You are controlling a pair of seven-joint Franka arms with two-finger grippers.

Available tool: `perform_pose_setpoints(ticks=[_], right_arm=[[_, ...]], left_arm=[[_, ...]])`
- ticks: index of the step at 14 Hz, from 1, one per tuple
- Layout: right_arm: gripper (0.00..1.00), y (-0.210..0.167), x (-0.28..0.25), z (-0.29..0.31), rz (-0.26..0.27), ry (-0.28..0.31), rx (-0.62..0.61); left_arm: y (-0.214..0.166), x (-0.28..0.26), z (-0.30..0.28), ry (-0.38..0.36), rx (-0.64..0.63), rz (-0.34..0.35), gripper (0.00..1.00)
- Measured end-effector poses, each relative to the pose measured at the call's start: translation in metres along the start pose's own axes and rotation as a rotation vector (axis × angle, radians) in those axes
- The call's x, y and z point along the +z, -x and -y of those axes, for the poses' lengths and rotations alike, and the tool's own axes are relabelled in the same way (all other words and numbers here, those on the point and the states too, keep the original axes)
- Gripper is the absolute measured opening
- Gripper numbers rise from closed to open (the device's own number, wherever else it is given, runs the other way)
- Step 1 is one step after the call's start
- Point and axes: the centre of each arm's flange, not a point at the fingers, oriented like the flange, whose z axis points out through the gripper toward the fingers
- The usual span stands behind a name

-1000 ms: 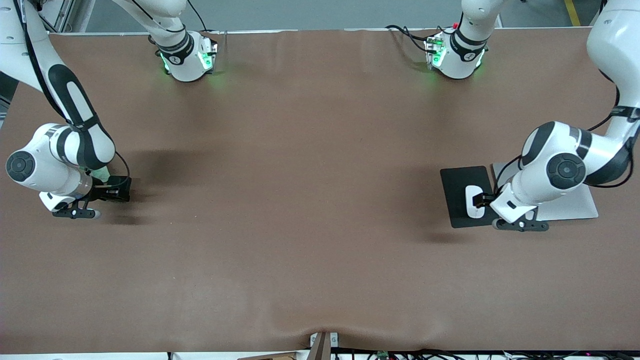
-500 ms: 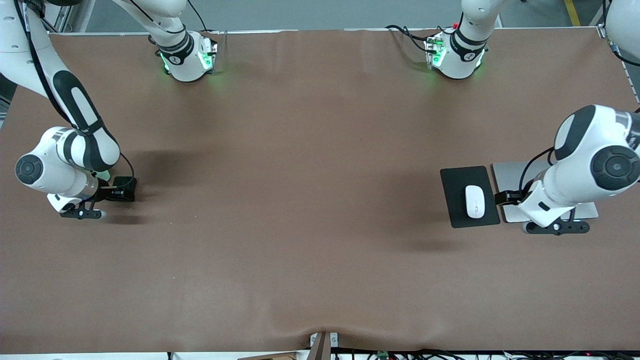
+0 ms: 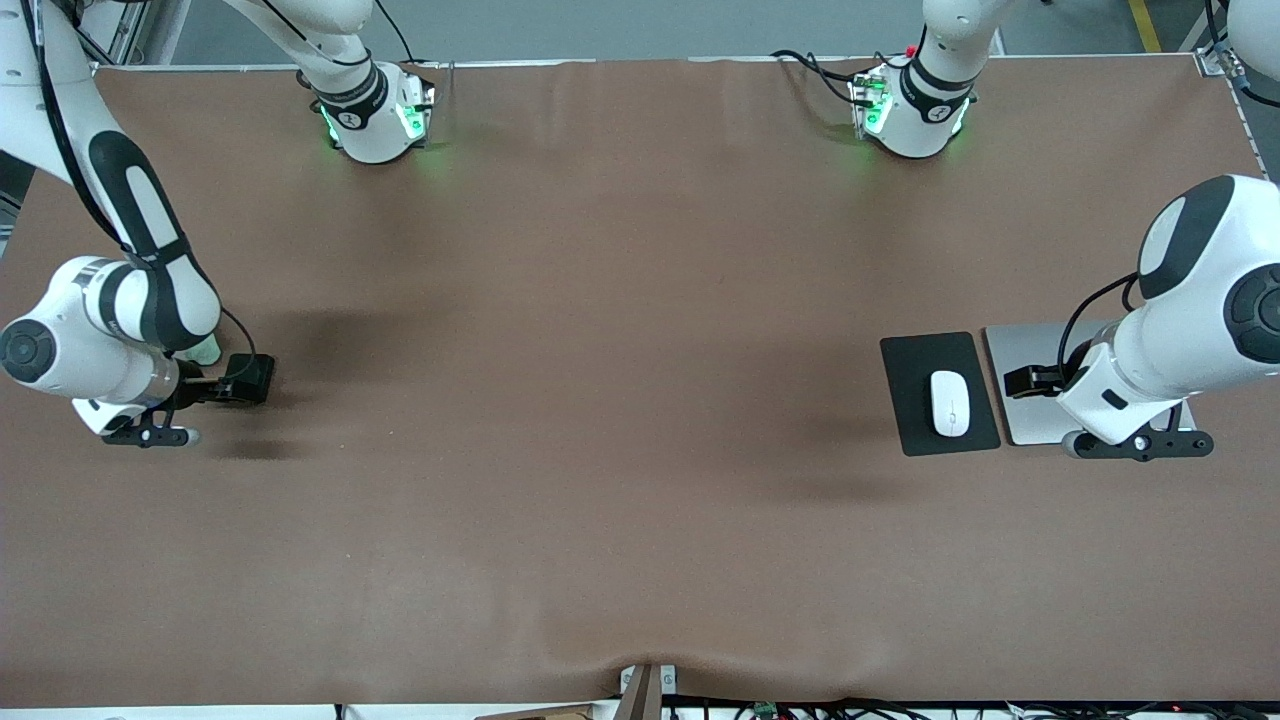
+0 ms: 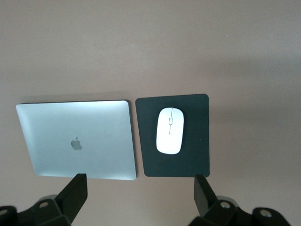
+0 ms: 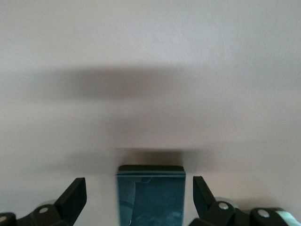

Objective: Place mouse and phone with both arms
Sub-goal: 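Open the right gripper to release the phone and raise it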

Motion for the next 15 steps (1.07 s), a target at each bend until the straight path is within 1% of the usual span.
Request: perform_pose_setpoints(ticks=[2, 4, 8, 9, 10, 12, 13, 15], right_arm=[[1.00, -0.006, -0.041, 0.018, -0.023, 0.016, -0.029], [1.00, -0.003, -0.081, 0.038, -0.034, 0.031, -0.058], [1.00, 0.022, -0.176, 0.086, -0.051, 0.060, -0.099], [1.00, 0.031, -0.200, 0.098, -0.050, 0.054, -0.101], [1.00, 0.042, -0.223, 0.108, -0.043, 0.025, -0.098], [1.00, 0.063, -0.267, 0.120, -0.027, -0.055, -0.089], [1.00, 0.072, -0.289, 0.126, -0.022, -0.072, -0.095], [1.00, 0.084, -0.328, 0.137, -0.022, -0.077, -0.117]], left_arm=[[0.001, -0.006, 0.003, -0.004, -0.008, -0.003, 1.00], [0.001, -0.017, 0.009, -0.006, -0.020, -0.009, 1.00], [0.005, -0.046, 0.013, -0.002, -0.033, -0.033, 1.00], [0.007, -0.053, 0.010, -0.001, -0.029, -0.042, 1.00], [0.008, -0.060, 0.007, -0.001, -0.026, -0.053, 1.00], [0.012, -0.073, -0.010, -0.011, -0.007, -0.074, 1.00], [0.016, -0.078, -0.022, -0.033, 0.004, -0.076, 1.00], [0.022, -0.086, -0.040, -0.081, 0.004, -0.067, 1.00]])
